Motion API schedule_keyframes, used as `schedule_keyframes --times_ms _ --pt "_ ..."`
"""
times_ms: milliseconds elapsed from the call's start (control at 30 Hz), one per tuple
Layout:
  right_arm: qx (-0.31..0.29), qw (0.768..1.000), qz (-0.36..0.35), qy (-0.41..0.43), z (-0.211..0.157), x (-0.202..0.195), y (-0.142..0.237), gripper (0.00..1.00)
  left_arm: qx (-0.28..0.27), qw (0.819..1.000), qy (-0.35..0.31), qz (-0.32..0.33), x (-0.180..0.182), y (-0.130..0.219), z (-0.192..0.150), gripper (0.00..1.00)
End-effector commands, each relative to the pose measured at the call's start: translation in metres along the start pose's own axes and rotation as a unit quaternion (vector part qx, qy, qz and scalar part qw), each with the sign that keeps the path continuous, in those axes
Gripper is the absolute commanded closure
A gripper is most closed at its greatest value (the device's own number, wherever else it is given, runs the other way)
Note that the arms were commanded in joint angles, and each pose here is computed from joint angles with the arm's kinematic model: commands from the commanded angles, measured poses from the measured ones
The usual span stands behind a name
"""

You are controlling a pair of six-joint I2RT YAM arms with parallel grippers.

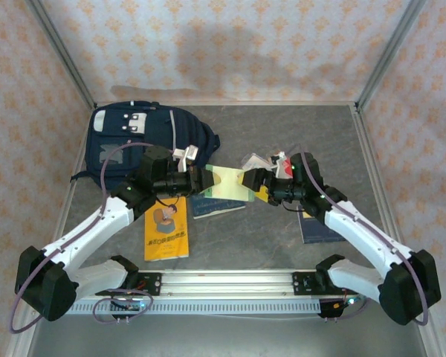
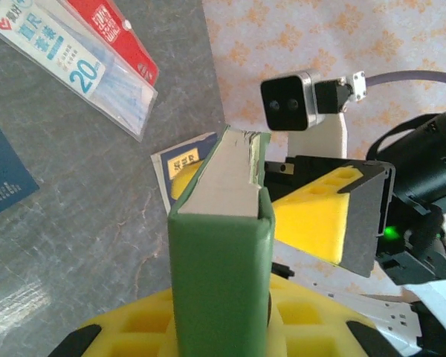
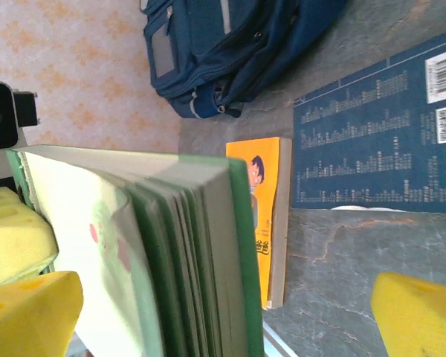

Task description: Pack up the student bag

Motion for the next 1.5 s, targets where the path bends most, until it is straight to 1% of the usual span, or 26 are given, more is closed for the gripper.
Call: schedule_keyframes --times_ms 0,67,200,233,333,500,567,600,800,867,967,1033,1067,1100,1133,1200,1233,1267,1300,1333,1400,1467 --pt "0.005 0.998 0.034 0.044 0.005 0.016 0.000 0.01 -0.029 0.998 -0.025 -0.057 -0.029 0.010 0.015 1.00" --pt "0.004 0.998 0.046 0.034 0.007 0.016 0.000 0.00 -0.032 0.997 -0.027 -0.063 -0.033 0.012 0.017 1.00" --pt "0.041 0.996 0.079 0.016 0.006 0.025 0.005 0.07 -0.022 0.998 -0.027 -0.045 -0.029 0.013 0.014 1.00" --pt "0.050 0.995 0.088 0.014 0.003 0.027 0.007 0.10 -0.022 0.998 -0.026 -0.048 -0.029 0.012 0.014 1.00" --pt "0.072 0.991 0.111 0.006 -0.003 0.031 0.010 0.22 -0.025 0.998 -0.022 -0.051 -0.028 0.010 0.015 1.00" --pt "0.072 0.990 0.125 -0.006 -0.005 0.030 0.011 0.43 -0.026 0.998 -0.018 -0.055 -0.028 0.007 0.018 1.00" --pt "0.072 0.990 0.124 -0.007 -0.006 0.029 0.011 0.57 -0.024 0.998 -0.016 -0.051 -0.026 0.007 0.017 1.00" --pt "0.073 0.990 0.123 -0.007 -0.007 0.029 0.012 0.62 -0.022 0.998 -0.015 -0.051 -0.025 0.007 0.017 1.00" --pt "0.051 0.991 0.121 -0.017 -0.005 0.025 0.014 0.64 -0.019 0.999 -0.006 -0.050 -0.019 0.003 0.015 1.00" --pt "0.046 0.991 0.125 -0.021 -0.004 0.025 0.015 0.67 -0.015 0.999 -0.004 -0.045 -0.016 0.002 0.014 1.00" --pt "0.044 0.991 0.127 -0.019 -0.004 0.026 0.015 0.88 -0.007 1.000 -0.006 -0.028 -0.008 0.001 0.010 1.00" --pt "0.043 0.991 0.125 -0.020 -0.004 0.025 0.016 0.97 -0.008 1.000 -0.002 -0.017 -0.001 0.000 0.010 1.00" --pt "0.042 0.991 0.123 -0.021 -0.004 0.024 0.016 0.98 -0.009 1.000 0.001 -0.012 0.003 -0.001 0.011 0.98" --pt "0.042 0.992 0.120 -0.021 -0.004 0.024 0.016 0.98 -0.010 1.000 0.003 -0.003 0.006 -0.001 0.012 0.91" --pt "0.039 0.992 0.116 -0.020 -0.004 0.023 0.016 0.98 -0.011 1.000 0.005 0.013 0.011 -0.001 0.014 0.81" --pt "0.025 0.995 0.091 -0.018 -0.002 0.018 0.017 1.00 -0.018 0.998 -0.003 0.067 0.021 0.005 0.020 0.60" --pt "0.009 0.998 0.064 -0.014 -0.001 0.012 0.018 1.00 -0.026 0.994 -0.012 0.110 0.027 0.011 0.025 0.51" --pt "-0.014 0.999 0.031 -0.008 0.002 0.005 0.021 1.00 -0.037 0.986 -0.022 0.164 0.034 0.020 0.032 0.46" --pt "-0.036 0.999 -0.004 -0.005 0.005 -0.002 0.024 1.00 -0.048 0.975 -0.032 0.213 0.039 0.029 0.040 0.43" --pt "-0.066 0.997 -0.051 -0.003 0.008 -0.011 0.029 1.00 -0.061 0.961 -0.050 0.267 0.044 0.039 0.049 0.41" --pt "-0.122 0.982 -0.146 -0.001 0.017 -0.027 0.045 1.00 -0.077 0.920 -0.067 0.379 0.057 0.058 0.066 0.36" --pt "-0.155 0.966 -0.208 0.005 0.021 -0.035 0.058 1.00 -0.069 0.871 -0.072 0.480 0.072 0.071 0.083 0.34"
Point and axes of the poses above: each hand's point on the last joint's axis, 136 mm out from that joint toward the fingers, its own y axis back along the fingers, its own x axis along the line the jaws close on, z = x × y, the point moved 5 cm from there along y, back along the fingers, and after that the axes turned 13 degrees about -y, right-handed, at the moved point
